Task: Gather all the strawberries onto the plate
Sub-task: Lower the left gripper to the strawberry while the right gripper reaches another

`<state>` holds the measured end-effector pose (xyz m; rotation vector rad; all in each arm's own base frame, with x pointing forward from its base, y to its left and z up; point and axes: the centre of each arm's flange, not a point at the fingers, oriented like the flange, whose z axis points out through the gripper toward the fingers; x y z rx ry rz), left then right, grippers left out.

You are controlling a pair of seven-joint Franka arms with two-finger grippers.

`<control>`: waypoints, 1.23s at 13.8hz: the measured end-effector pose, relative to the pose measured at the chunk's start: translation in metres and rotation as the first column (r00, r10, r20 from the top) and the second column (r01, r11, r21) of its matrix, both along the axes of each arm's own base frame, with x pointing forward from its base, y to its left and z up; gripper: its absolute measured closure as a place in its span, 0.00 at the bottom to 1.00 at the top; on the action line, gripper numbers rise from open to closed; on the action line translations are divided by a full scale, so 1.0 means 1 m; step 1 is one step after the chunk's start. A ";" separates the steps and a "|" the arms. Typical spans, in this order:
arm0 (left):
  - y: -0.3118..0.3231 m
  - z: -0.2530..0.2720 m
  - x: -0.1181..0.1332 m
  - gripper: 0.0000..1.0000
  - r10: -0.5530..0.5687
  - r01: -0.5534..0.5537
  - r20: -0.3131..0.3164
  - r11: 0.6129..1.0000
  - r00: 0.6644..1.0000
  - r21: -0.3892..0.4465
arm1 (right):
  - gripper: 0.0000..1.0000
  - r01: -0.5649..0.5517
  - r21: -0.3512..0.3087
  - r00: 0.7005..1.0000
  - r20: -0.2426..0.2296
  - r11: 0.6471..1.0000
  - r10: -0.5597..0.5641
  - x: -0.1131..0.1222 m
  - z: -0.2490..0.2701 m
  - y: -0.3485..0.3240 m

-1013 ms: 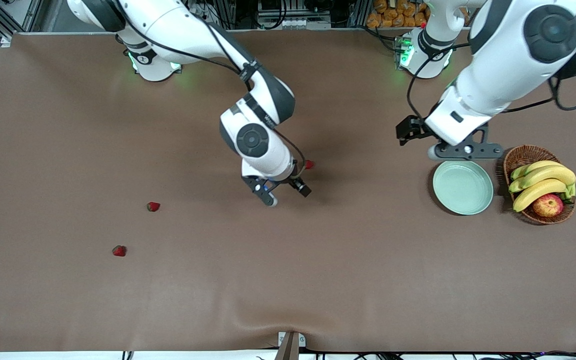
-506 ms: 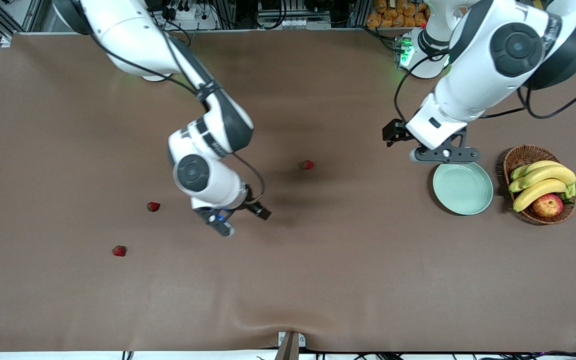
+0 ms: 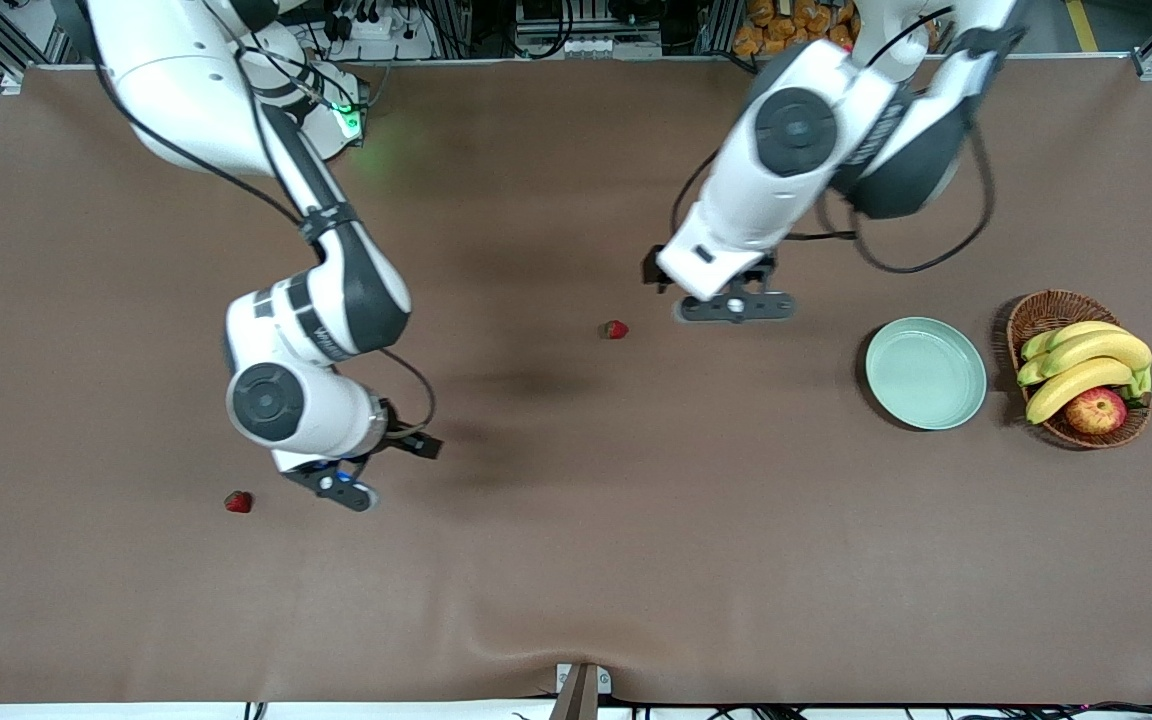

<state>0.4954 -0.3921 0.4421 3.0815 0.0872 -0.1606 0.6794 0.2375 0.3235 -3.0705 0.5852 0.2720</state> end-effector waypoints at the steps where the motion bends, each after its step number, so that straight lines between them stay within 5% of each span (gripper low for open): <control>1: -0.017 -0.015 -0.007 0.00 0.004 -0.004 0.001 1.000 1.000 0.014 | 0.00 -0.036 -0.001 0.999 -0.015 0.999 0.036 0.004 0.000 -0.020; 7: -0.075 -0.097 -0.035 0.00 0.026 -0.025 -0.025 0.999 0.999 0.046 | 0.00 -0.211 0.023 0.975 -0.070 0.977 0.213 0.014 -0.029 -0.142; 11: -0.078 -0.137 -0.048 0.00 0.028 -0.028 0.004 0.999 1.000 0.036 | 0.00 -0.283 0.037 0.958 -0.030 0.959 0.284 0.000 -0.053 -0.193; 17: -0.084 -0.203 -0.073 0.00 -0.029 0.022 0.078 0.995 0.996 0.095 | 0.00 -0.326 0.027 0.945 0.009 0.945 0.326 -0.043 -0.109 -0.183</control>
